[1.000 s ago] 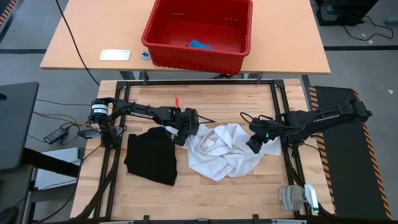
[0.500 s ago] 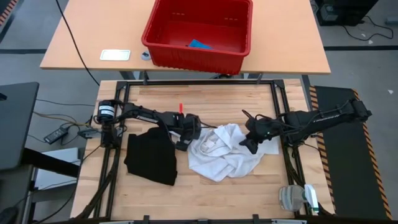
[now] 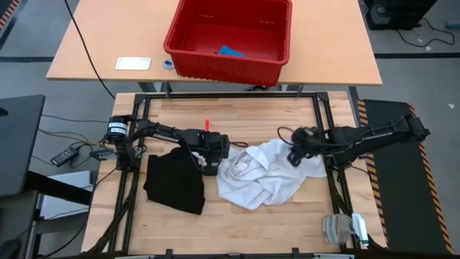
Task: Fold laundry
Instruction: Fold the white shirt
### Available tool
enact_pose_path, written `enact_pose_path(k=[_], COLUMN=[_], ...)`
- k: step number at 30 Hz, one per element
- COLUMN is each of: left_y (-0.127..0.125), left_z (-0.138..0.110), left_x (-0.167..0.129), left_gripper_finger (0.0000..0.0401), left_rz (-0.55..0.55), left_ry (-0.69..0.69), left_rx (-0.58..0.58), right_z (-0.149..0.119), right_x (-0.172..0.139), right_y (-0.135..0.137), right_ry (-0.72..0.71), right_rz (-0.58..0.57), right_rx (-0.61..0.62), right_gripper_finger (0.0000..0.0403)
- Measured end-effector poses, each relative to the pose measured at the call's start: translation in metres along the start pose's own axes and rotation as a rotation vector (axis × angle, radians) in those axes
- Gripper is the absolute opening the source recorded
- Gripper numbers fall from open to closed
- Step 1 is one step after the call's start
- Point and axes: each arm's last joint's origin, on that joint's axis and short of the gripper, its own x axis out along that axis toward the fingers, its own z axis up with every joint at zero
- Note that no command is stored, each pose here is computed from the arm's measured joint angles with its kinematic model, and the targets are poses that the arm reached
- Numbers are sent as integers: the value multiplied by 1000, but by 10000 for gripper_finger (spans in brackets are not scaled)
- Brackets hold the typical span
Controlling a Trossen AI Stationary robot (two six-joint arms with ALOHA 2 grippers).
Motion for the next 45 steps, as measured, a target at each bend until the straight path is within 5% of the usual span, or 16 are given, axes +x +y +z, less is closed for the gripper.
enact_pose_path(k=[2,5,19,25,39,45], left_y=[0,0,0,-8,-13,-12], left_z=[-3,-4,-11,-8,-7,-7], left_x=[0,0,-3,-12,-18,-18], left_gripper_finger=[1,1,0,0,0,0], left_rz=[-4,-4,42,110,308,309], left_ry=[27,37,114,87,79,82], left_rx=[-27,-58,-172,-142,-70,-72], right_z=[2,7,24,16,11,8], right_x=[-3,-6,5,35,72,82], right_y=[-5,-4,33,42,50,52], right_ry=[4,-27,-189,-136,-20,15], right_rz=[-48,-29,250,193,35,15], right_rx=[138,132,-516,-745,-856,-946], right_gripper_finger=[151,151,151,151,138,132])
